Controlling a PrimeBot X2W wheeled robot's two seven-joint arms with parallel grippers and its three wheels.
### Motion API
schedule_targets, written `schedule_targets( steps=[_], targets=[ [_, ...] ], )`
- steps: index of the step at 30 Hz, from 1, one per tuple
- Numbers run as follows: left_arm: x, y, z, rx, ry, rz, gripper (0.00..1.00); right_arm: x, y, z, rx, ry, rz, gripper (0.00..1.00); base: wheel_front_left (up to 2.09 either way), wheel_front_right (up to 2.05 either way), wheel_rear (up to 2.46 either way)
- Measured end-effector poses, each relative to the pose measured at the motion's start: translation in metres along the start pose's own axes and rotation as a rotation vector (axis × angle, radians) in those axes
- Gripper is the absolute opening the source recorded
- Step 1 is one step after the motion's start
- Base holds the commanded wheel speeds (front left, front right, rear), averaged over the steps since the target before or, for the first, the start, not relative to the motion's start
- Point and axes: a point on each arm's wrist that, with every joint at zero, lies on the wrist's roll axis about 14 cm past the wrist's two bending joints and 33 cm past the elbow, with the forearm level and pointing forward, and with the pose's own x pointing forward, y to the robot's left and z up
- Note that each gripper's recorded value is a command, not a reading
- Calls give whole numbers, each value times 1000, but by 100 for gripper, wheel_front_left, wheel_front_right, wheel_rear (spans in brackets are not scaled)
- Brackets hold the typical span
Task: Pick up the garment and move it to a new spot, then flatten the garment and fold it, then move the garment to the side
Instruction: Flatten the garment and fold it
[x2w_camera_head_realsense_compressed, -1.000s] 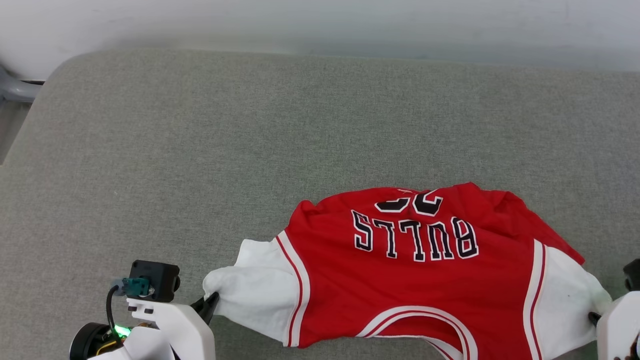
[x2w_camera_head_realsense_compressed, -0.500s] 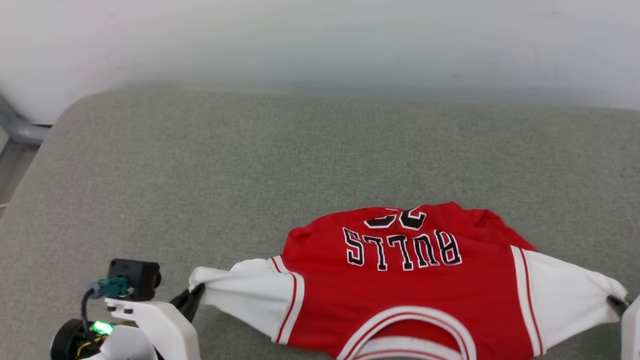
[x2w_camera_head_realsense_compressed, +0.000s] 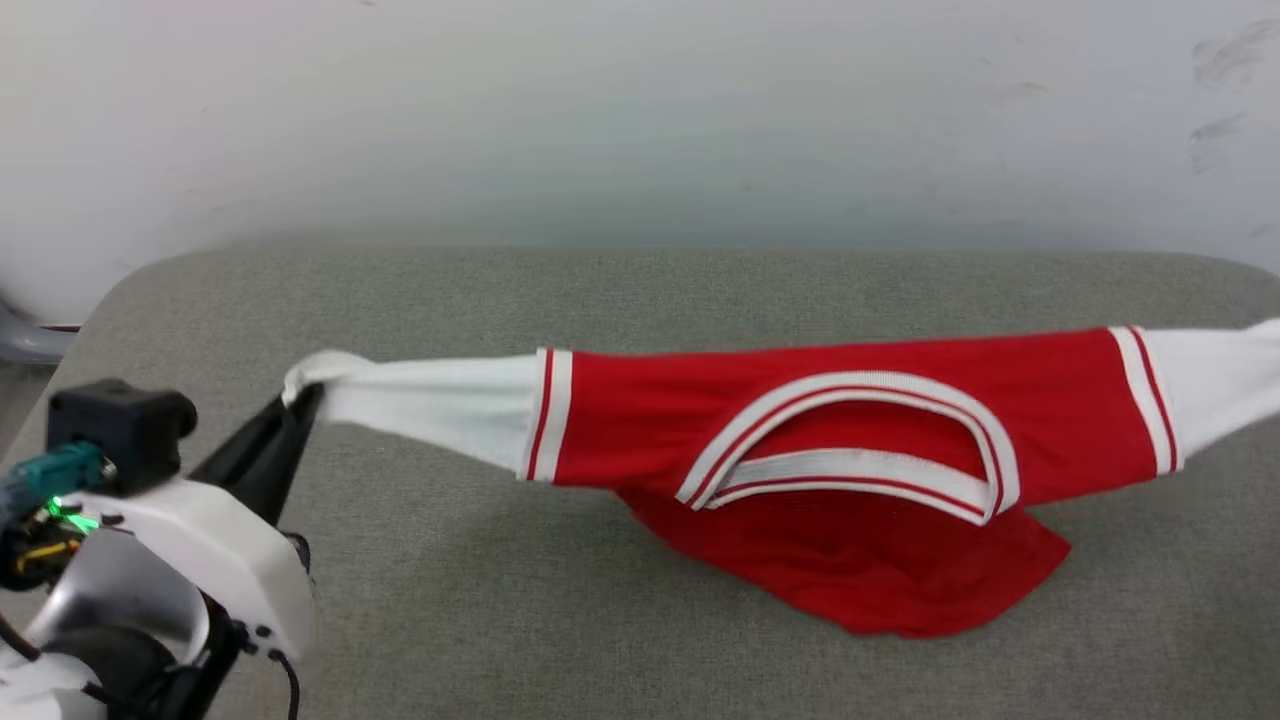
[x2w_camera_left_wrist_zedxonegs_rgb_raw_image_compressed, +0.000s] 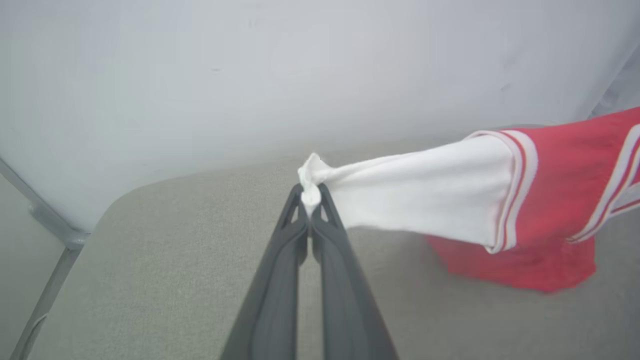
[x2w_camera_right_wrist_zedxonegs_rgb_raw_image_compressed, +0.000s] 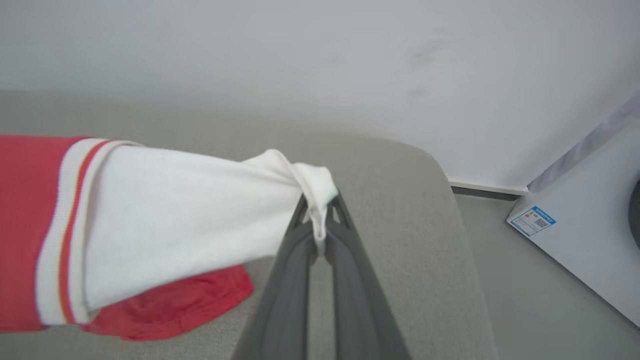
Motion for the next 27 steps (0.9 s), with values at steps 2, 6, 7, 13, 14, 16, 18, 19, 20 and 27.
schedule_targets(
  steps=[2,6,7,13,14,16,18,19,20,27],
  targets=[
    [2,1,25,16,-76,-1,0,-2,-1,22,3,-64,-2,0,0,0,0],
    [2,7,69,82,-204,10,0,-9,-6,59,0,-180,-17,0,0,0,0],
    [1,9,77,108,-225,17,0,-11,-7,66,-3,-202,-22,0,0,0,0],
    [0,19,126,164,-379,52,0,-20,-11,108,-27,-325,-43,0,0,0,0],
    [-1,20,134,171,-405,54,0,-20,-11,115,-33,-343,-46,0,0,0,0],
    [1,23,147,187,-442,62,0,-20,-10,127,-38,-372,-47,0,0,0,0],
    [4,27,161,201,-485,67,0,-17,-9,139,-45,-399,-46,0,0,0,0],
    [7,28,168,201,-505,66,0,-15,-9,145,-49,-412,-47,0,0,0,0],
    [11,29,173,201,-520,63,0,-13,-9,152,-48,-428,-49,0,0,0,0],
    [56,49,206,207,-587,75,0,25,-8,186,-77,-485,-64,0,0,0,0]
  ],
)
